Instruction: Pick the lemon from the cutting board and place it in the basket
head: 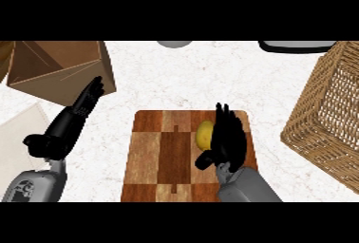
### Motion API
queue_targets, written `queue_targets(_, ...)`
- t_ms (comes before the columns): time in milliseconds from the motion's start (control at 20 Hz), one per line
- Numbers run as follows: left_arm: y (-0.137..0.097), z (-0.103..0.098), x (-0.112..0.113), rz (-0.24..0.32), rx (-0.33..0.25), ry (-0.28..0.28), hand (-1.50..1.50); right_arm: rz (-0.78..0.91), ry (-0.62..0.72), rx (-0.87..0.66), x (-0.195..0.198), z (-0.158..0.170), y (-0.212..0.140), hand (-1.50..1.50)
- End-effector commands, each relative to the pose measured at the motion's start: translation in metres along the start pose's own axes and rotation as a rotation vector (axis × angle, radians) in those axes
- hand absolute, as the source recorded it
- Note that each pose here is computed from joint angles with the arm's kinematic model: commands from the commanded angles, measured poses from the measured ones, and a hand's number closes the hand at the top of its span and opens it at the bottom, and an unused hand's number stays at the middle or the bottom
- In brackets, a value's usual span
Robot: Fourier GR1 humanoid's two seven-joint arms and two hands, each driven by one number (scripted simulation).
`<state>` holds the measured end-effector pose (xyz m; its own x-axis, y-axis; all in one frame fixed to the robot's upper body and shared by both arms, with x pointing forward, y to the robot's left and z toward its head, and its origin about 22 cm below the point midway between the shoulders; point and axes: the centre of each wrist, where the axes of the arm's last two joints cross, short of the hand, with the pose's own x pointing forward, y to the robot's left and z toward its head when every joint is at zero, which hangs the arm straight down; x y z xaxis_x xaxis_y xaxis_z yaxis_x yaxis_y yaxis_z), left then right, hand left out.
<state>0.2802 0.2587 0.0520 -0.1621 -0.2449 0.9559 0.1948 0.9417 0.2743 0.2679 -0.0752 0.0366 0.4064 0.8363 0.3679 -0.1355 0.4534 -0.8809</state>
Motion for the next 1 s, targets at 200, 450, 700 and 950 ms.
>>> queue_targets(200, 0.013, 0.007, 0.0, -0.004, -0.002, 0.008, 0.0, -0.002, 0.051, 0.108, -0.002, -0.011, 0.014, 1.5)
queue_targets(450, 0.017, 0.009, 0.01, -0.019, -0.001, -0.016, 0.0, 0.051, 0.028, 0.104, -0.003, -0.011, 0.012, 1.5)
queue_targets(700, -0.001, 0.004, 0.002, -0.01, 0.003, -0.004, 0.0, 0.181, -0.035, 0.079, 0.001, -0.017, 0.031, 1.5)
queue_targets(950, 0.02, 0.008, 0.01, -0.001, 0.005, 0.004, 0.0, 0.198, -0.091, -0.014, -0.01, -0.008, 0.029, 1.5)
